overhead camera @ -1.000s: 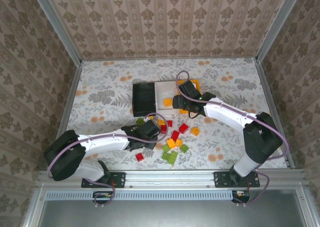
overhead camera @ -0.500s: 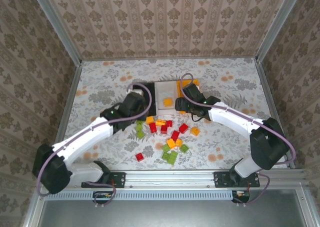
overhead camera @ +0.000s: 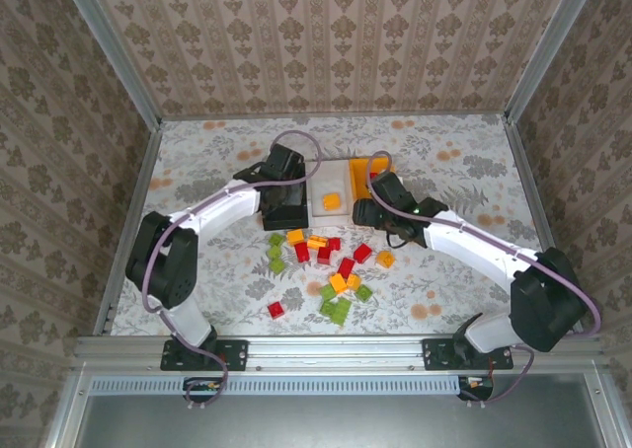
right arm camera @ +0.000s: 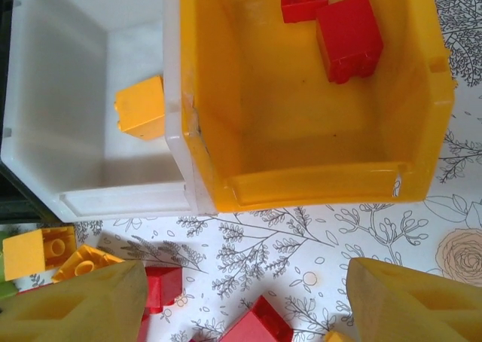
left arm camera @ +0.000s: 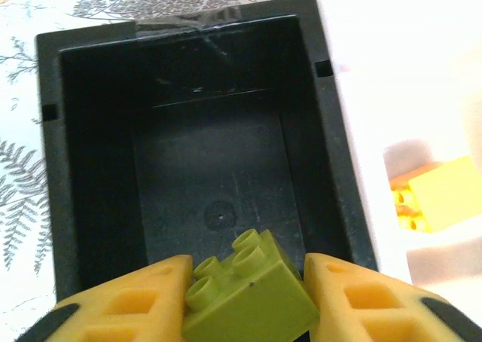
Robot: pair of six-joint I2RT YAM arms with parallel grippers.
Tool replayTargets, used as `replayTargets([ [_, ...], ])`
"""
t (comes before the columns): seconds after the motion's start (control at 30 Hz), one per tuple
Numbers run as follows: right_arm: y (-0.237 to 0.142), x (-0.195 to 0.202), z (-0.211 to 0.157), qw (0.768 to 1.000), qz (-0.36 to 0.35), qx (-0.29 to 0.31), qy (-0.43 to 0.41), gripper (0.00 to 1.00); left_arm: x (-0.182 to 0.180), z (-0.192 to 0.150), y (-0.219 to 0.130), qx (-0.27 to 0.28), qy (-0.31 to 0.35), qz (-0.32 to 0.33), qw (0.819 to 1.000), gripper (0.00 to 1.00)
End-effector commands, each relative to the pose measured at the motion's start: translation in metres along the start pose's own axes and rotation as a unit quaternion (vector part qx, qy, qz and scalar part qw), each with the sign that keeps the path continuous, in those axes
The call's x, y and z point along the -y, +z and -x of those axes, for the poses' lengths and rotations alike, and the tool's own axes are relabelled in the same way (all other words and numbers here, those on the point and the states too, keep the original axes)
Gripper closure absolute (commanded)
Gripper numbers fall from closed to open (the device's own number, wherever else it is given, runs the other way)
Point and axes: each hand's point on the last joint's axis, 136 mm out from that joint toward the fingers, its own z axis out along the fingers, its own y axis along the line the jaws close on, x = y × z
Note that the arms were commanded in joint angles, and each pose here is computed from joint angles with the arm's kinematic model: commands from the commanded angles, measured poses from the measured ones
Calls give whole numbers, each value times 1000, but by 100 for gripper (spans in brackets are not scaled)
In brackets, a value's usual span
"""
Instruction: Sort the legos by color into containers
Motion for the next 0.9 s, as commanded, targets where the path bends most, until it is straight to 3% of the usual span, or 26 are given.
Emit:
replayTargets([
  [0.0,-12,11,-11,1000,-4,-14,2,28,5,8,-3,-4,8,-9,1000,49],
  [0.13,-17,21,-23,1000,-11,-25,3,27,15,19,-22,15,3,-32,999,29],
  [0.33,-17,45,-53,998,-41,-54,9,27,42,24,-77,67,-4,-99,993,1],
  [0.53,-8,67,-90,994,-60,-92,9,28,62,-14,-119,96,18,-136,986,0],
  [0.87,16,59,-109,993,-38,-116,2,29,47,-85,-129,98,13,-131,986,0],
])
